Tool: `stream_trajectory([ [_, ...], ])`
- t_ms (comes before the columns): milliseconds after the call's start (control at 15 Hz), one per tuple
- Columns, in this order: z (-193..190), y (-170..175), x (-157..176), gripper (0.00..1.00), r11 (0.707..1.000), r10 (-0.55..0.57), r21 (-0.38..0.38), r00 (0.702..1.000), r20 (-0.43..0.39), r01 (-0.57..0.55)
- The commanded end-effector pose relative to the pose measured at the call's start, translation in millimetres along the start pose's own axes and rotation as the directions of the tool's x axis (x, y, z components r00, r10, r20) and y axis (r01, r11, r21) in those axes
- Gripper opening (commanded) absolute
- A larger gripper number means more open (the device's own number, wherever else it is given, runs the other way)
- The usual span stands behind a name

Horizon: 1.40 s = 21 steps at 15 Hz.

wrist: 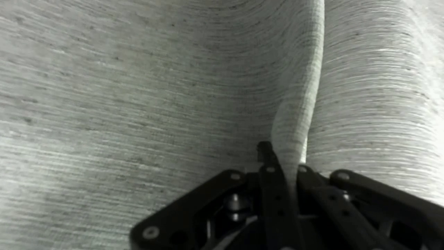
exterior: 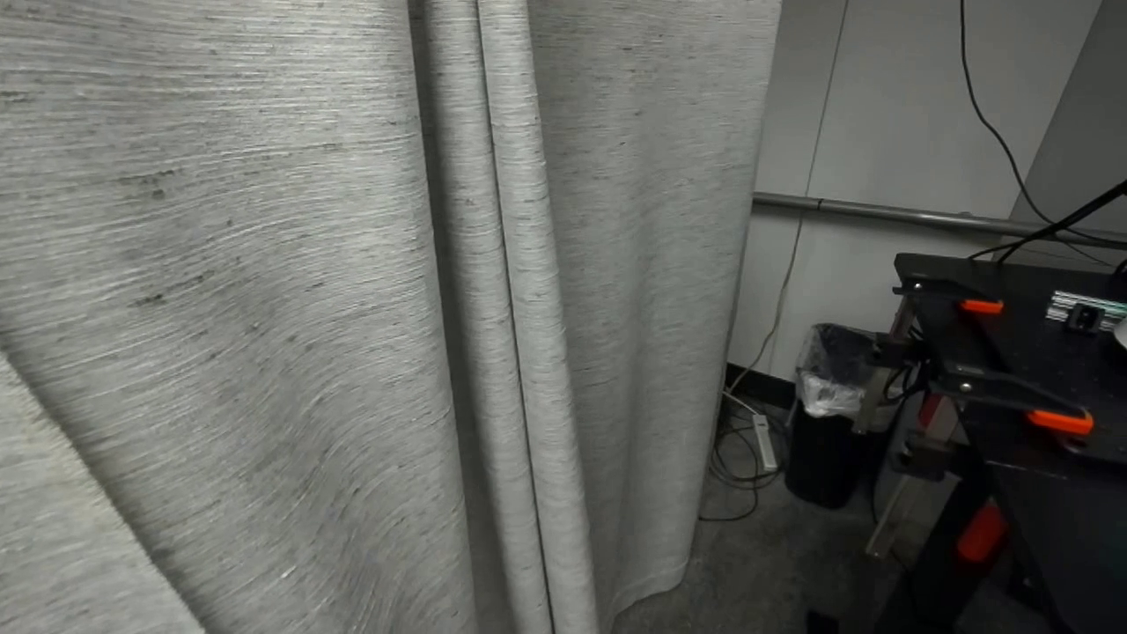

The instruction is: Draw the curtain open

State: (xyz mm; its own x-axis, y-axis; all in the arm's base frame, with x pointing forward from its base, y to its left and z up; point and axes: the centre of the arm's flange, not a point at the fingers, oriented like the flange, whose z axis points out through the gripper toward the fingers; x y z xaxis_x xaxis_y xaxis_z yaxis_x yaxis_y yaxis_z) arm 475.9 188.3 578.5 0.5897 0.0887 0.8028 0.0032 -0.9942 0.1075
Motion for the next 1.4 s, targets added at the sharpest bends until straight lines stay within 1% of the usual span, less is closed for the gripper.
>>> stream_trajectory([
  [0,36,-61,-35,0.01,0.991,-0.103,0.099,0.991,0.080,0.095],
  [200,35,-95,-48,0.01,0.977,-0.170,0.141,0.982,0.082,0.158],
  [400,23,-120,-51,0.01,0.962,-0.225,0.169,0.973,0.051,0.213],
  [667,11,-152,-63,0.01,0.937,-0.292,0.209,0.956,0.021,0.281],
  [933,-12,-191,-69,0.01,0.898,-0.364,0.247,0.930,-0.047,0.363],
  [1200,-34,-220,-88,0.01,0.848,-0.425,0.290,0.896,-0.126,0.443],
  [1333,-41,-228,-96,0.01,0.822,-0.446,0.313,0.879,-0.167,0.477],
])
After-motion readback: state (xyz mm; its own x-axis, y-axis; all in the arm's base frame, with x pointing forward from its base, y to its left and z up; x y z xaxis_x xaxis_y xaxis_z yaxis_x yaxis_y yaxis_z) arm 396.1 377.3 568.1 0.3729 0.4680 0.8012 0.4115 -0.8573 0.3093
